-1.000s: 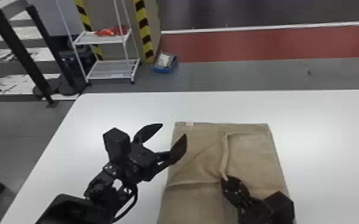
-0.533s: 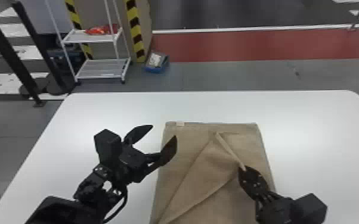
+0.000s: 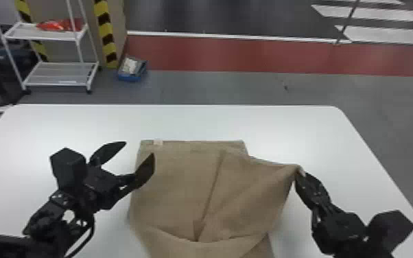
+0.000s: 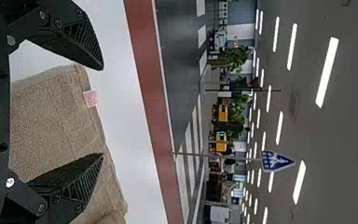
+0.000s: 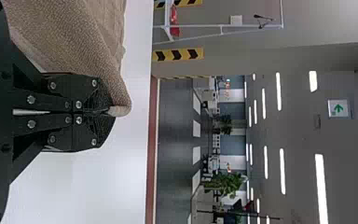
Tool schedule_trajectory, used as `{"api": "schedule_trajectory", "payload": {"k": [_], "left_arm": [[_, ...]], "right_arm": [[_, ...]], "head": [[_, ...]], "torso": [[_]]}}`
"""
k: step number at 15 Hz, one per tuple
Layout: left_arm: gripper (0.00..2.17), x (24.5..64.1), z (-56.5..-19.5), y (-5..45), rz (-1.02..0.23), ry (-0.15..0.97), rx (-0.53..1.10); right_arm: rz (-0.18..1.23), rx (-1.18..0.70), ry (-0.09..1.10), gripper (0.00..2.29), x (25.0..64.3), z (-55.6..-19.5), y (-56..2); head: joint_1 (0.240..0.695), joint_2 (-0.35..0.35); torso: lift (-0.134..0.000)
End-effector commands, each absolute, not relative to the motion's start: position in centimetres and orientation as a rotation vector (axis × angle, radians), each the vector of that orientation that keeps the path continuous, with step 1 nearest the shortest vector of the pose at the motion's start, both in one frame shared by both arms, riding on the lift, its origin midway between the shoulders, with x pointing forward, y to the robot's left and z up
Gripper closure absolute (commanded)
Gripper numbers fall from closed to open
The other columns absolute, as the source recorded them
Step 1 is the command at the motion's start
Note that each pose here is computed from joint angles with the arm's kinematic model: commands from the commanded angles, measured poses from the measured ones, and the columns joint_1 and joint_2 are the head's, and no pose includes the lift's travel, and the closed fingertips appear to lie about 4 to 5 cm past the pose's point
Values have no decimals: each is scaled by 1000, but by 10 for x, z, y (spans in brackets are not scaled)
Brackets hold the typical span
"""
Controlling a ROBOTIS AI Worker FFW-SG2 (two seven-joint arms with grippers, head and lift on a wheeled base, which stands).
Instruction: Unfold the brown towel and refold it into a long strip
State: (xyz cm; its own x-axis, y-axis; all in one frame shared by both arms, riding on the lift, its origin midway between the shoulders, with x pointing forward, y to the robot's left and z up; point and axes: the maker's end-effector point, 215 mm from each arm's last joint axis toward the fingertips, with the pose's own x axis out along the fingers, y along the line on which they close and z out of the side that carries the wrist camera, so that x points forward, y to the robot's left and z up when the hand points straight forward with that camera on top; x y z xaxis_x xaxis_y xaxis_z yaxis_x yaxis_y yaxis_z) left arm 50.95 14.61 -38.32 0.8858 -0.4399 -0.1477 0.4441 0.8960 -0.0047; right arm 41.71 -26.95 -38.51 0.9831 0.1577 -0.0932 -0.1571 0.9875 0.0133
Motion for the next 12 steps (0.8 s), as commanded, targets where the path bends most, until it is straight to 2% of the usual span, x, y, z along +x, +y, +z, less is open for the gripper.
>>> {"api": "schedule_trajectory", "payload": {"k": [1, 4, 8, 11, 12], "left_arm": [[262, 510, -383, 146, -461, 145, 31], [262, 511, -382, 145, -460, 144, 31], [262, 511, -384, 148, -455, 149, 25], [262, 510, -386, 145, -462, 156, 28], [262, 509, -387, 145, -466, 160, 30]], "right_arm": [[79, 20, 99, 1504, 420, -380, -319], [6, 26, 100, 1504, 420, -371, -373], [-111, 64, 212, 1504, 426, -374, -464], [-170, 89, 245, 1504, 440, -377, -512], [-202, 106, 255, 1504, 442, -381, -530]], "head": [[695, -144], [695, -206], [695, -292], [695, -350], [695, -350]], "torso": [[-123], [-123], [-123], [-123], [-123]]}}
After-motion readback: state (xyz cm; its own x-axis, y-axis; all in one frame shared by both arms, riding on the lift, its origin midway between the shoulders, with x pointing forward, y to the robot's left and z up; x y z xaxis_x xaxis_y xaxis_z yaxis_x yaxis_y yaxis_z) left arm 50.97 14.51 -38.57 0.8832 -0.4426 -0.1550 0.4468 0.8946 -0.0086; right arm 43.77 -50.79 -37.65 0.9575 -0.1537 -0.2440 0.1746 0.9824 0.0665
